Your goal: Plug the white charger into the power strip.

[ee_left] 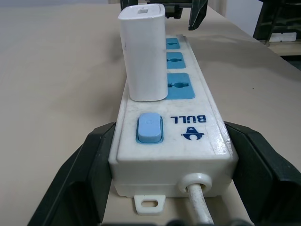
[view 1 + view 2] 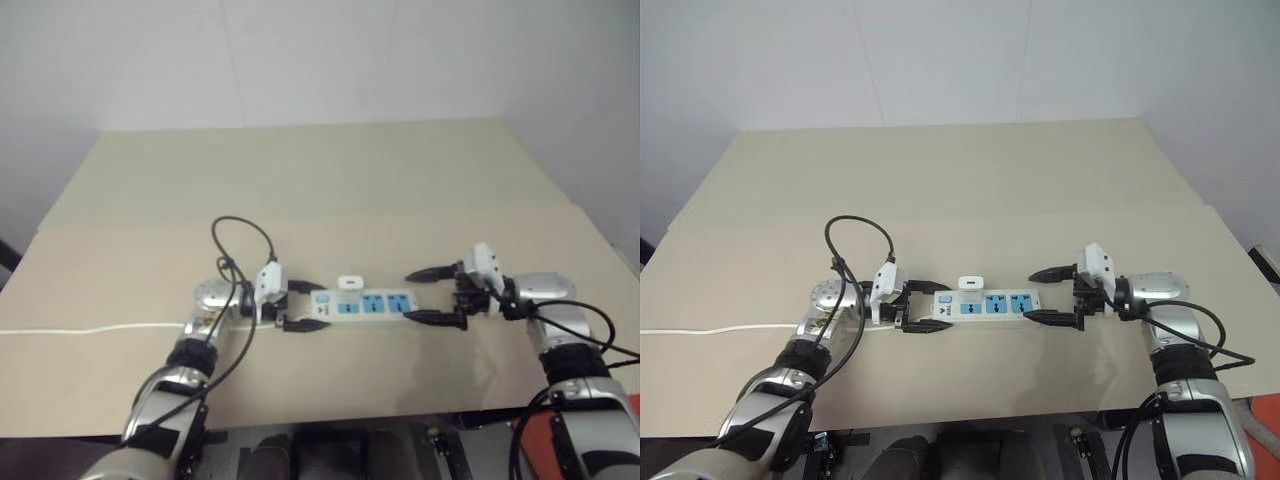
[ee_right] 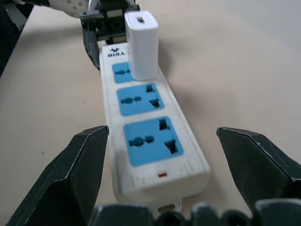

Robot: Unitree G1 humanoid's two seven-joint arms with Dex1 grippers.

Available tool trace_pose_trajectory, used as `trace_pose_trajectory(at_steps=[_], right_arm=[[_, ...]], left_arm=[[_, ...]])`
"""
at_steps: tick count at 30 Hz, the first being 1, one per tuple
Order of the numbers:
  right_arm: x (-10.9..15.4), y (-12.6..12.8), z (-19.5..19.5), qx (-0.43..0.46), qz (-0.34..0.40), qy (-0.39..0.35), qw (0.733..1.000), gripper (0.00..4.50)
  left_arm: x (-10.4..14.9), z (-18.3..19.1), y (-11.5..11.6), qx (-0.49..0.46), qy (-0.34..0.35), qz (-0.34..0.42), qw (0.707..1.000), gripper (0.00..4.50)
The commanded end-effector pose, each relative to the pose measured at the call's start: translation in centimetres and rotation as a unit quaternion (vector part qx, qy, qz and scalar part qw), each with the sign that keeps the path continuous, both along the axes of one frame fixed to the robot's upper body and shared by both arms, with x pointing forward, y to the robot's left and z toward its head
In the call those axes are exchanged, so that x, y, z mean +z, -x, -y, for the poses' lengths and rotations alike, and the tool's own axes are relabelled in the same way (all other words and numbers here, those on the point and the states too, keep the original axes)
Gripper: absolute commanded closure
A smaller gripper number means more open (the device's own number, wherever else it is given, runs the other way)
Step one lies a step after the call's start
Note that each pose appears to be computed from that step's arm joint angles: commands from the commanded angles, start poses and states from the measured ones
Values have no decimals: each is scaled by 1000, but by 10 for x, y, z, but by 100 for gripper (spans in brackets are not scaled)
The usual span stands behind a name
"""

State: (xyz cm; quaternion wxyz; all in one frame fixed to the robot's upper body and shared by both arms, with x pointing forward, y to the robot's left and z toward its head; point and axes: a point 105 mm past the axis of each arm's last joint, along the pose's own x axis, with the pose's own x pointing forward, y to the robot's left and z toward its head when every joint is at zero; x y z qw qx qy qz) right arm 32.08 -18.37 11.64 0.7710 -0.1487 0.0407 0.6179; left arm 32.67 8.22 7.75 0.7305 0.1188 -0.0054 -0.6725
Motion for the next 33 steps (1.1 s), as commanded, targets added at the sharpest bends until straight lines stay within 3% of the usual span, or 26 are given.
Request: trace_pose_trajectory(at_steps=[1, 5, 12, 16, 19, 21, 33], right_arm=[[14, 0, 5, 1, 28, -1, 1000, 5], [13, 0, 6, -3, 25, 2, 1000, 0], [15, 2, 12, -13, 29, 6, 999, 0], [22, 12, 21, -15, 31, 18, 999, 0], [37, 25, 34, -15, 47, 29, 998, 0], [44, 33, 43, -17, 59, 47, 997, 0], [53, 43, 68, -33, 58, 101, 993, 0]], left_arm=[[11, -2, -2, -5, 12, 1, 1000, 126], [23, -2, 0, -23, 41, 3, 999, 2], [58, -13, 7, -34, 84, 74, 993, 2], [83, -40, 21, -62, 39, 90, 993, 2], [88, -76, 30, -59, -55, 99, 992, 2], [93, -92, 31, -45, -82, 102, 990, 2], [91, -101, 39, -34, -65, 93, 993, 2]])
